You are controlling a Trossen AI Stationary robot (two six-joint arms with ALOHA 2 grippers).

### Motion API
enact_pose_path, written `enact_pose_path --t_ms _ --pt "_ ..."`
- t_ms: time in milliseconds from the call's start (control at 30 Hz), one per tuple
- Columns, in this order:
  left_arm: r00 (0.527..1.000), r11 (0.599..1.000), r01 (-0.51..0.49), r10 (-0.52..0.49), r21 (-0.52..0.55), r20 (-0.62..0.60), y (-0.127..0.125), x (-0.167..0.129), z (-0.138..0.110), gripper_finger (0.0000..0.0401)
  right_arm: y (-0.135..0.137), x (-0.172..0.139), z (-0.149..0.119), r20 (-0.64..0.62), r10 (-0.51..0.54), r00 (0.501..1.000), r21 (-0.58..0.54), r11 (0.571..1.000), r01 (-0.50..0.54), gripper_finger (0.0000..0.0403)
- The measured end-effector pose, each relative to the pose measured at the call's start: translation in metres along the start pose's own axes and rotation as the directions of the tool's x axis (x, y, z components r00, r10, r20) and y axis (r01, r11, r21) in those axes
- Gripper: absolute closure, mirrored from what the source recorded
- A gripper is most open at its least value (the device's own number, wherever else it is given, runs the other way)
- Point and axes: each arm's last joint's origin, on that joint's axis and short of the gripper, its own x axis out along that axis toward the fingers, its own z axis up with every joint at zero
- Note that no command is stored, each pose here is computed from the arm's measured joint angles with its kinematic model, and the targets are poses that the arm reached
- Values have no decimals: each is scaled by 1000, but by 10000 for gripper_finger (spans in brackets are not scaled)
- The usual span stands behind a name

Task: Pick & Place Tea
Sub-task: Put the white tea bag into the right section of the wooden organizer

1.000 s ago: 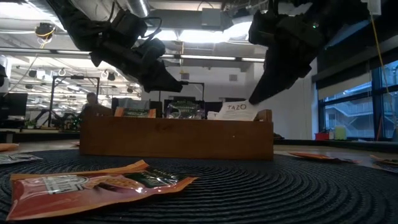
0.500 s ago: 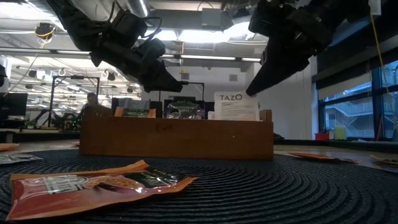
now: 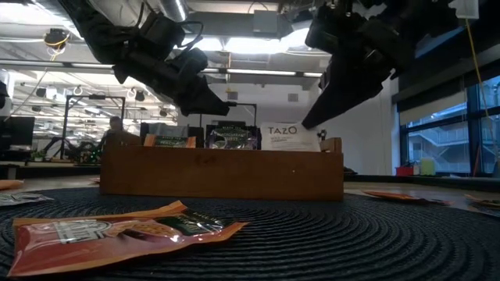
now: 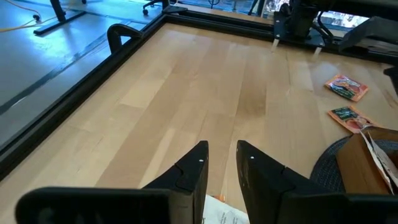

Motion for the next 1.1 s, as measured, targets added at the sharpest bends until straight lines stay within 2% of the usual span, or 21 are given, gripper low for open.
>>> enact_pose_path --t_ms 133,300,433,567,667,733,833,933,1033,1100 --pt "1000 1000 0 0 0 0 0 0 0 320 0 0 -1 -6 0 1000 0 1000 0 370" --pt "1000 1000 0 0 0 0 0 0 0 318 -1 -2 -3 -38 -12 999 28 1000 13 306" --pt "1000 1000 0 0 -2 -9 0 0 -1 319 -6 -14 3 1 -43 999 65 997 43 263" --pt "996 999 22 -25 -27 -80 -1 0 -8 321 -14 -27 10 46 -32 998 61 998 29 244" --pt "978 996 84 -90 -39 -186 -4 -1 -18 321 -30 -30 16 52 13 999 162 987 -22 242" --pt "968 996 83 -86 -22 -235 -8 -1 -23 322 -47 -28 17 42 54 998 215 975 -62 243" --pt "961 994 108 -107 -10 -254 -15 -1 -25 322 -74 -23 18 37 87 995 219 971 -93 243" --pt "953 987 158 -143 34 -266 -28 1 -26 320 -100 -21 18 43 64 997 221 973 -72 244" --pt "952 988 139 -113 72 -286 -40 2 -29 319 -123 -22 20 81 9 997 227 974 -27 244" --pt "952 988 118 -84 99 -296 -45 2 -30 320 -133 -23 21 109 17 994 238 970 -42 244"
